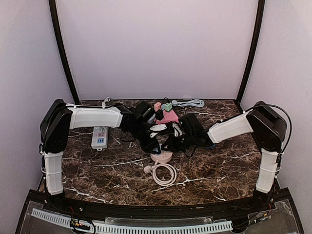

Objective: Pull the plug off the socket

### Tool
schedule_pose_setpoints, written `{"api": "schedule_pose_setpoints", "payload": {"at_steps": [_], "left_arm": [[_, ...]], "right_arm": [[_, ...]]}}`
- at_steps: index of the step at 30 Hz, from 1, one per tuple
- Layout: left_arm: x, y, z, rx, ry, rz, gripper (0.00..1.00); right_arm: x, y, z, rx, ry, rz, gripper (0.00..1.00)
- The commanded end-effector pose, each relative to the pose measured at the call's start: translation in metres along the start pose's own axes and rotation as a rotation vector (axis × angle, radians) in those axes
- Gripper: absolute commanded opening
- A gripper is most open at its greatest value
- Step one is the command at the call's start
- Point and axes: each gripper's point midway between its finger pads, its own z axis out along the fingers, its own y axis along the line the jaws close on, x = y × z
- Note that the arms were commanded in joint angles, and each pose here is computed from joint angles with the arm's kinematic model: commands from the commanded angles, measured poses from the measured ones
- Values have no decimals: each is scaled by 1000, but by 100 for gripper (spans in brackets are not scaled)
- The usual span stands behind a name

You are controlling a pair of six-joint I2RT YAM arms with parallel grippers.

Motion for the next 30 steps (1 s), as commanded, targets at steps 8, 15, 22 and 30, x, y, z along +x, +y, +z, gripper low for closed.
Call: {"api": "schedule_pose_setpoints", "payload": {"at_steps": [8,15,22,30], "left_arm": [[-46,-5,-31,58,-64,43,19],[-47,2,-35,64,-33,33,19],[-58,-2,-41,-23,-137,64,18],[-64,-12,-51,-58,-234,48,18]], "right_arm": [[118,-119,-4,454,331,114,0],[122,-120,-2,446,337,114,0],[123,-121,-1,449,344,112,0],[124,-123,-1,455,351,109,0]]}}
